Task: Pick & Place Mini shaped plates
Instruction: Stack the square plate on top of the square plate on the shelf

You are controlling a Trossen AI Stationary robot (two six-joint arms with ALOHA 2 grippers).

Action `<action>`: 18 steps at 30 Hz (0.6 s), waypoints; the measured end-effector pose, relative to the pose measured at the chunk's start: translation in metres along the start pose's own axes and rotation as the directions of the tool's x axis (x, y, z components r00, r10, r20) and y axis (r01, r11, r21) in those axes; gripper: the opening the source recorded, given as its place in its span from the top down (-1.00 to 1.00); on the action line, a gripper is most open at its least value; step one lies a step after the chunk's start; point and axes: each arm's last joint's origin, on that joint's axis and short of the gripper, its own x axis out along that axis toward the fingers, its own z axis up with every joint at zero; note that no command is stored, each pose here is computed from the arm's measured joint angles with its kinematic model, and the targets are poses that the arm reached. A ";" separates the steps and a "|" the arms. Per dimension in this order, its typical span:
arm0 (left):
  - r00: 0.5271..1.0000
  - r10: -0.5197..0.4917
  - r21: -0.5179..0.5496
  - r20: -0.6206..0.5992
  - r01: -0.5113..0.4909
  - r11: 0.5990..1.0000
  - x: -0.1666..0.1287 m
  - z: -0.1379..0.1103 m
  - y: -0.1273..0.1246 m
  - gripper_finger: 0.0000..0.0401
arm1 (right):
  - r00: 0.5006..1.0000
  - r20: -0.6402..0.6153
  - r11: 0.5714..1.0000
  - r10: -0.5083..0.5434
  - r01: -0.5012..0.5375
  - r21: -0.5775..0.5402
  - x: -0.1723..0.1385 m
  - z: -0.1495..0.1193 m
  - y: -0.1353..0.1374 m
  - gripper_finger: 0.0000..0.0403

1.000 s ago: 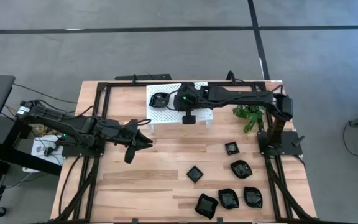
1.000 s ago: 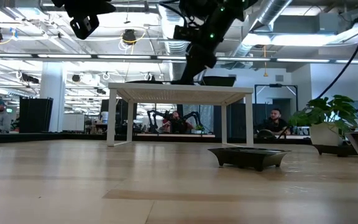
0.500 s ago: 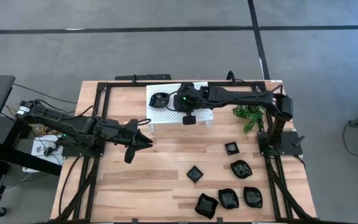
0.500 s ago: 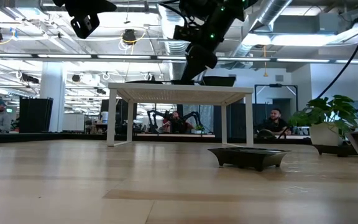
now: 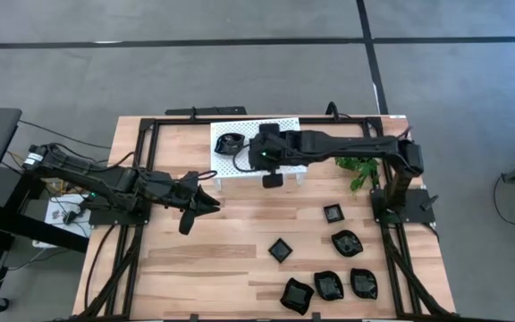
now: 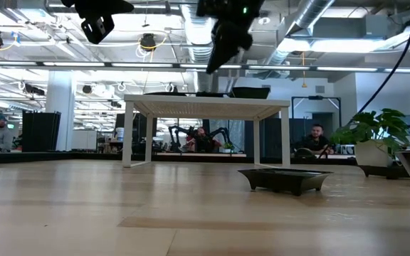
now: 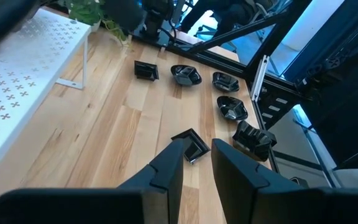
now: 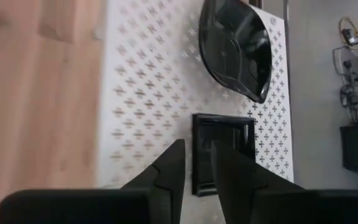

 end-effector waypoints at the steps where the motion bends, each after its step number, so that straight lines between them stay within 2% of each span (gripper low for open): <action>1: 1.000 0.000 0.000 0.000 0.000 1.000 0.000 0.000 0.000 0.58 | 1.000 0.002 1.000 0.005 -0.005 0.014 -0.006 0.003 0.001 0.64; 7: 1.000 0.000 0.000 0.000 0.000 1.000 0.000 0.000 0.000 0.58 | 0.997 0.056 0.986 0.052 -0.060 0.156 -0.046 0.026 0.022 0.64; 13: 1.000 0.000 0.000 0.000 0.000 1.000 0.000 0.000 0.000 0.58 | 0.987 0.077 0.989 0.143 -0.145 0.029 -0.092 0.040 0.069 0.64; 15: 1.000 -0.001 0.000 0.001 0.001 1.000 0.000 0.000 0.000 0.58 | 0.983 0.063 0.985 0.171 -0.170 -0.018 -0.105 0.038 0.083 0.64; 18: 1.000 -0.002 -0.001 0.005 0.002 1.000 0.000 0.000 0.000 0.58 | 0.978 0.042 0.979 0.205 -0.204 -0.026 -0.115 0.030 0.104 0.64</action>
